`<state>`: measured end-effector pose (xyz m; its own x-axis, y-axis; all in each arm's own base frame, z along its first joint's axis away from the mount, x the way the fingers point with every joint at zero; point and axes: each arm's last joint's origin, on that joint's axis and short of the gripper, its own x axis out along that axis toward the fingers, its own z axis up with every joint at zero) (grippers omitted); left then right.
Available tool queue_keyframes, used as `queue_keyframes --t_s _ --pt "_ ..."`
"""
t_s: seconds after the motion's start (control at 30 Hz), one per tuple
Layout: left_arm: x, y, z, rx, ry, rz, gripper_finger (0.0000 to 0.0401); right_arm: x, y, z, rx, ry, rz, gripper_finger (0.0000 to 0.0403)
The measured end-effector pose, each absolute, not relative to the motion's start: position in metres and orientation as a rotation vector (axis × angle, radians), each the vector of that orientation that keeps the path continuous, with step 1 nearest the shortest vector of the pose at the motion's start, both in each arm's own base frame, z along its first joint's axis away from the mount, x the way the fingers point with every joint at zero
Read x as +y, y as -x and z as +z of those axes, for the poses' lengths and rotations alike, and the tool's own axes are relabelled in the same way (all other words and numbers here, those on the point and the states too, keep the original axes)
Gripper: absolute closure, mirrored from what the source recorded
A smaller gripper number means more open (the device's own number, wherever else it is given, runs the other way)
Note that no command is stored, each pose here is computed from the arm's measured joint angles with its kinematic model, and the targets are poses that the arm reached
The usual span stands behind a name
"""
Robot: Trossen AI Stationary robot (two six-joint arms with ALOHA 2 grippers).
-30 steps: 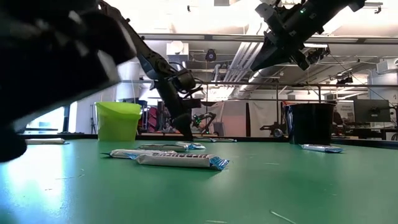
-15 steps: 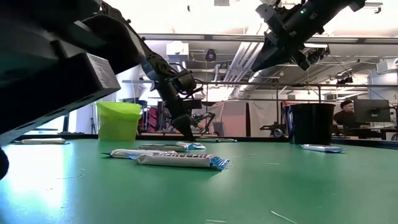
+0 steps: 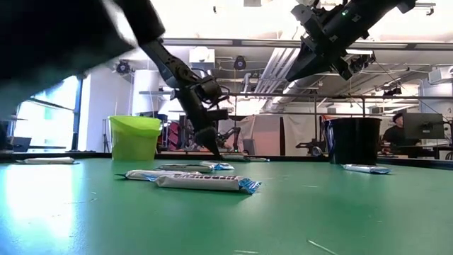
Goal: Sort candy by brand, put in halloween buckets
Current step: Put the white chocolate into the white bucket
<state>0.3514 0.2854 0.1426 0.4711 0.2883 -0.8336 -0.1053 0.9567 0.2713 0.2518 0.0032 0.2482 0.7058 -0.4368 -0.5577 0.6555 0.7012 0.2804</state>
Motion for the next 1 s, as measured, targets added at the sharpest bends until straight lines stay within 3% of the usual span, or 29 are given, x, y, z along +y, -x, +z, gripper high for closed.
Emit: queue_keyframes --t_s 0.3,0.43,0.8,1.0 --pt "0.267 -0.348 0.191 0.972 -0.15 0.22 0.0401 0.003 -0.252 0.248 0.486 -0.472 -0.63 0.0403" --pt "0.264 -0.352 0.187 0.973 -0.133 0.208 0.0391 0.003 -0.252 0.248 0.489 -0.464 -0.627 0.0403" --pt "0.273 -0.356 0.156 0.989 -0.129 0.161 0.0274 0.003 -0.252 0.248 0.486 -0.474 -0.625 0.0403" --pt "0.277 -0.359 0.144 0.989 -0.15 0.177 0.0253 0.003 -0.252 0.248 0.485 -0.477 -0.626 0.0403"
